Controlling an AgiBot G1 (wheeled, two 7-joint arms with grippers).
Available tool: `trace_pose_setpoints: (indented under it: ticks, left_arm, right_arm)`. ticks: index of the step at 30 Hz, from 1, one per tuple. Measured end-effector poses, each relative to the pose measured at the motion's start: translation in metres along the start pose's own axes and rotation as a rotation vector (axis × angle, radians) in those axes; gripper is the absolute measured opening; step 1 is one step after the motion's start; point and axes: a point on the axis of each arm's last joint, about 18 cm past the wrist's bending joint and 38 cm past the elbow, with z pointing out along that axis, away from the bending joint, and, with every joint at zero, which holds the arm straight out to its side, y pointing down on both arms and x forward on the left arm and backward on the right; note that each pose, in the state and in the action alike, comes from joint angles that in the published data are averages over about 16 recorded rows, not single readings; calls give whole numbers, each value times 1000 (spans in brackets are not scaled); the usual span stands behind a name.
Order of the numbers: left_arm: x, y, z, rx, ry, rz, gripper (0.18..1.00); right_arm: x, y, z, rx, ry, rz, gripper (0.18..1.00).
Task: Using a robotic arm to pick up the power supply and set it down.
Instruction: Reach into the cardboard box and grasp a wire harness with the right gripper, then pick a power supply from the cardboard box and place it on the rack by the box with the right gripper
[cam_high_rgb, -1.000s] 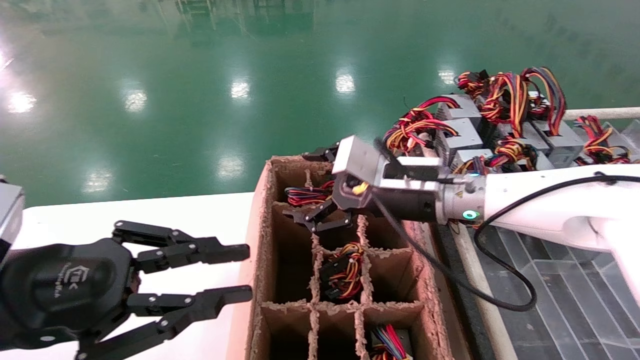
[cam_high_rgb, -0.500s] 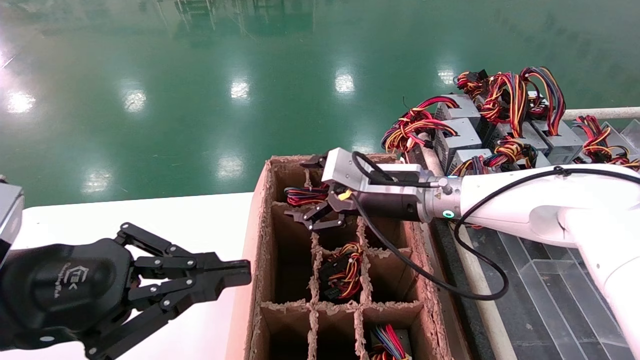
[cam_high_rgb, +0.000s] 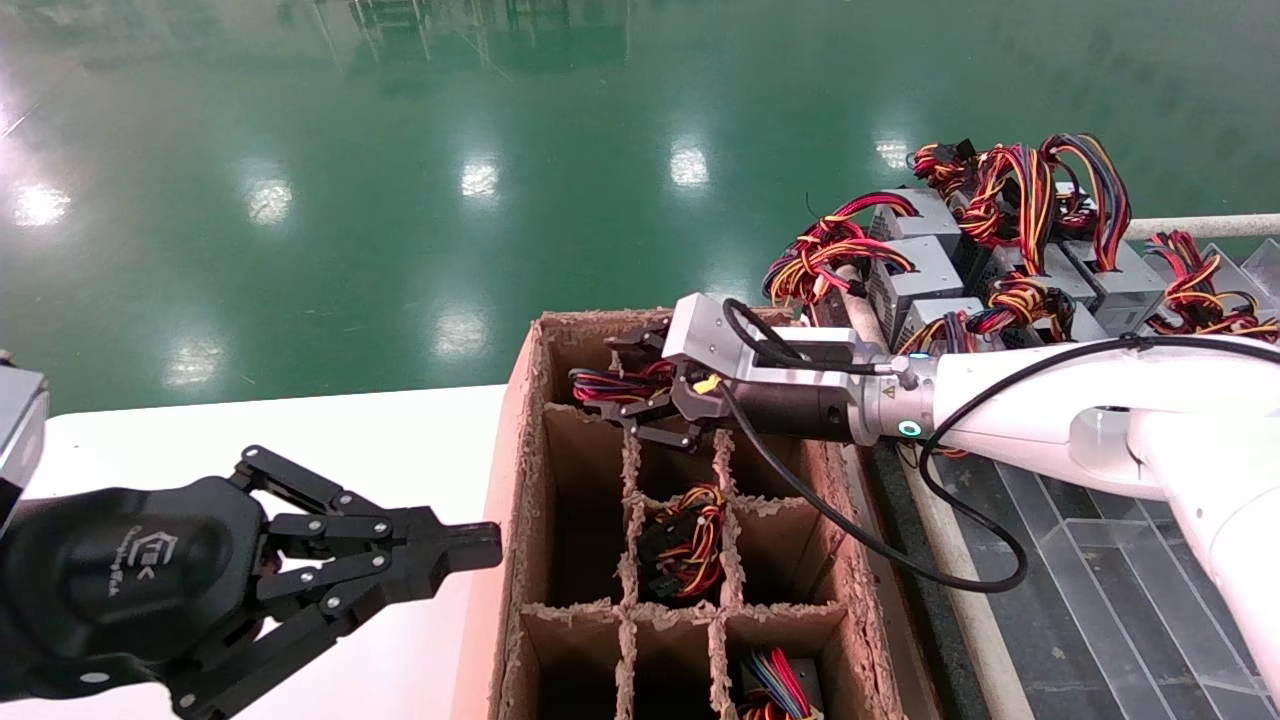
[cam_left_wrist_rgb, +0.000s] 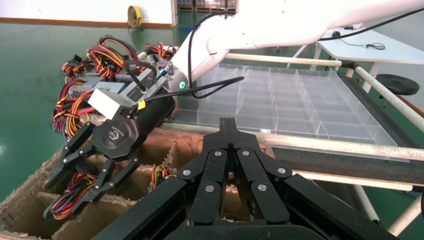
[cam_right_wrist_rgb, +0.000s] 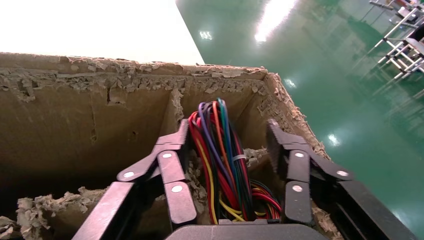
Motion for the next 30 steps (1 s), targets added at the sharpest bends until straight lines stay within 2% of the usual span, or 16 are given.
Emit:
trace_pose_setpoints:
  ticks: [10, 16, 22, 30]
  left_arm:
    - [0, 0, 0, 0, 0, 0, 191]
    - [0, 0, 0, 0, 0, 0, 191]
    - [0, 0, 0, 0, 0, 0, 191]
    - [0, 0, 0, 0, 0, 0, 191]
  right_arm:
    - [3, 1, 1, -6, 7, -5, 444]
    - [5, 0, -2, -14, 9, -16, 332]
    - [11, -4, -7, -19, 2, -52, 256]
    - [29, -24, -25, 9, 6, -139, 212]
